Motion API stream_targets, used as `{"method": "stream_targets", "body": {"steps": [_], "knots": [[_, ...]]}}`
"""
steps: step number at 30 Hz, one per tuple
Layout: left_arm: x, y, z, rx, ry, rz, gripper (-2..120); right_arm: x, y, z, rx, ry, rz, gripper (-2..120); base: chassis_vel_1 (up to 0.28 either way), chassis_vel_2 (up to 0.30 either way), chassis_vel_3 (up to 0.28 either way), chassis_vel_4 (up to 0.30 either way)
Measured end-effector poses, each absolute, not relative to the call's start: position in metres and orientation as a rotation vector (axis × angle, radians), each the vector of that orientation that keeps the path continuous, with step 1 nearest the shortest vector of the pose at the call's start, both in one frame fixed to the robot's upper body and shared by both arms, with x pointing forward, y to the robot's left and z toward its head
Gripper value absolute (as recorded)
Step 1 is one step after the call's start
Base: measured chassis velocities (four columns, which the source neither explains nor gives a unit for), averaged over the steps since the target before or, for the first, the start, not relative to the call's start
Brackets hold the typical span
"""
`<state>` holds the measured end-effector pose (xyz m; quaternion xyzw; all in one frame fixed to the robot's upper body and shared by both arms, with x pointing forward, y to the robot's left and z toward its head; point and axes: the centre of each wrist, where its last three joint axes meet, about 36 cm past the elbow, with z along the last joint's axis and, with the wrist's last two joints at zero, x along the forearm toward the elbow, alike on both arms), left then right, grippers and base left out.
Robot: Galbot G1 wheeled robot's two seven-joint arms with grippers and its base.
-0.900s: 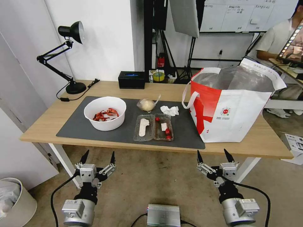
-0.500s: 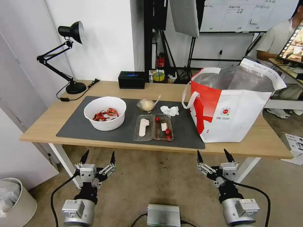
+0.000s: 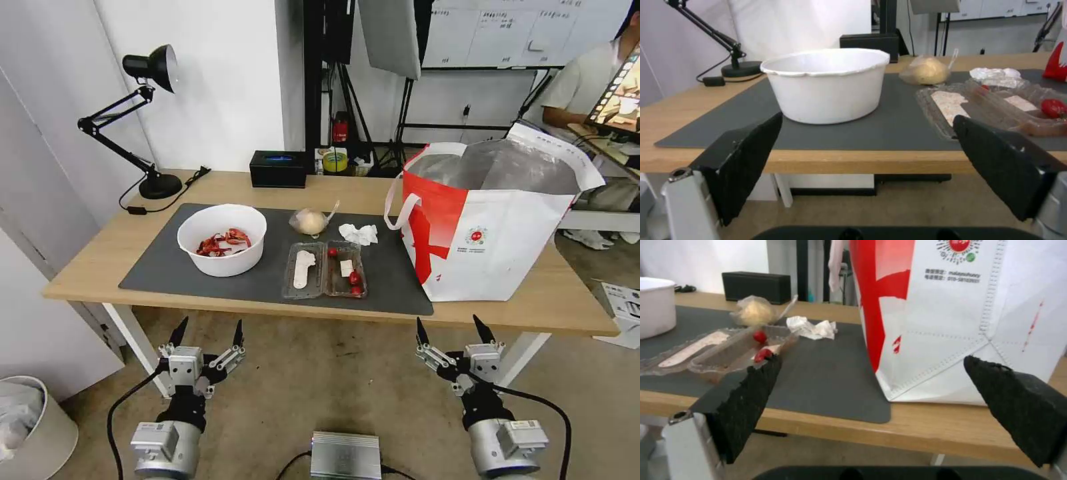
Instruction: Pick up the trash from the table and place it into the takeout bag.
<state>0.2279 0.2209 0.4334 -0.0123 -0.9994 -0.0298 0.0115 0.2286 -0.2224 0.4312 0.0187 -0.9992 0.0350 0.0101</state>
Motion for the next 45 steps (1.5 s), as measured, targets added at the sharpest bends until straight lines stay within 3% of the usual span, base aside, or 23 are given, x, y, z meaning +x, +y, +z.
{"method": "stream_targets", "body": {"steps": [5, 45], "knots": [[0.224, 0.171, 0.421, 0.038, -3.119, 0.249, 100, 0.236, -0.212, 0.402, 0.280, -3.183, 0.114, 100, 0.000, 0.000, 0.000, 0.000], [0.223, 0.170, 0.423, 0.037, -3.155, 0.275, 100, 0.236, -0.211, 0.401, 0.294, -3.204, 0.099, 100, 0.000, 0.000, 0.000, 0.000]]}}
